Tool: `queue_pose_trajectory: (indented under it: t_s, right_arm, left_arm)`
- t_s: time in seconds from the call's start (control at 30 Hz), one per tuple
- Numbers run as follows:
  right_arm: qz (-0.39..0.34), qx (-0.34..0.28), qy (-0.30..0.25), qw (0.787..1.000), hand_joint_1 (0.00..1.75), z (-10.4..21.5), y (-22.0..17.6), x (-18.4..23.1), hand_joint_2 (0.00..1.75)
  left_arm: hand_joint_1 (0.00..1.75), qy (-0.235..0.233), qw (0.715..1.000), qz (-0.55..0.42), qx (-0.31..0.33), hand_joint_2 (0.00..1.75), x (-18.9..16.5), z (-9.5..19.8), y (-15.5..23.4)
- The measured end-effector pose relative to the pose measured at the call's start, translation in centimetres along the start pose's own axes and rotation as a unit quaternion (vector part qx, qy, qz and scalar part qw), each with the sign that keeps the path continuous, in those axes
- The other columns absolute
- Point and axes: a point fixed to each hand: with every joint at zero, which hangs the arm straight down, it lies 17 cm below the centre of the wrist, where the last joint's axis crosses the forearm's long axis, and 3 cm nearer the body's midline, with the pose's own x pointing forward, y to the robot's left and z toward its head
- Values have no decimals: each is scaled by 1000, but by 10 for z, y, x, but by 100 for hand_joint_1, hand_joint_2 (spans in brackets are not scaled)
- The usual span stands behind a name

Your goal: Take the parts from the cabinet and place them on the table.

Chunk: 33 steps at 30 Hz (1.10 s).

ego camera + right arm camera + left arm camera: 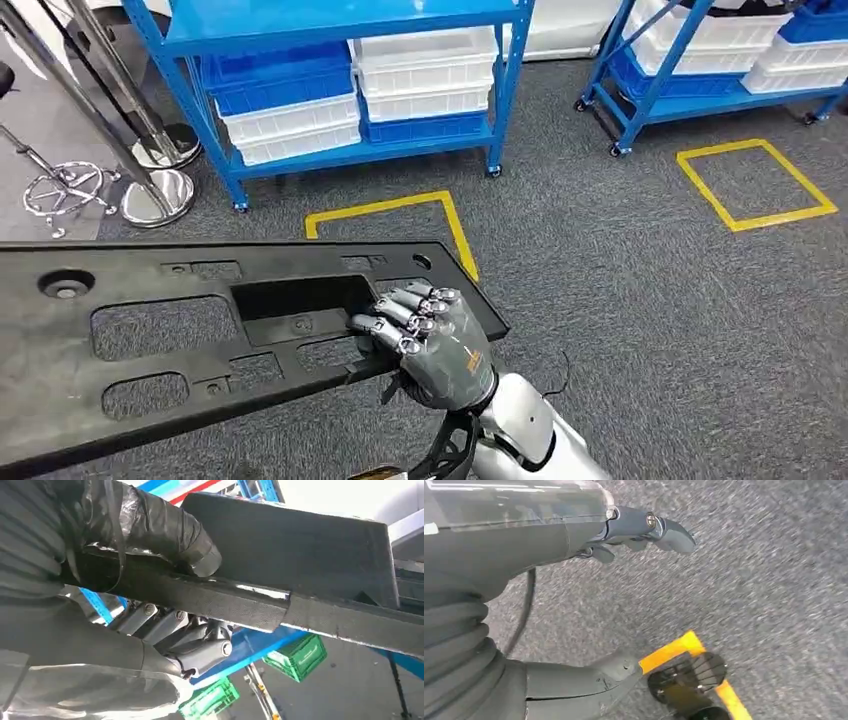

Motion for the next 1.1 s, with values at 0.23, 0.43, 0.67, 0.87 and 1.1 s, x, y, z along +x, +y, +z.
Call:
queue_pose_trajectory:
  t_s: [0.23, 0.43, 0.67, 0.87, 1.1]
  right_arm:
    - [2, 7, -4, 1000, 175, -1, 2, 2, 175]
    - [3, 10, -6, 1000, 175, 1, 3, 2, 175]
    - [4, 10, -8, 1000, 175, 1, 1, 3, 175]
    - [0, 17, -8, 1000, 175, 2, 4, 3, 175]
    - [-5, 18, -6, 1000, 175, 3, 4, 3, 175]
  left_arm:
    - [0, 2, 1000, 2, 1, 175, -3, 2, 0]
    - [0, -11, 1000, 0, 7, 175, 2, 0, 4]
    - [0, -17, 1000, -2, 9, 175, 6, -1, 5]
    - [0, -17, 1000, -4, 12, 175, 5, 0, 6]
    - [0, -19, 1000, -6, 10, 175, 6, 0, 5]
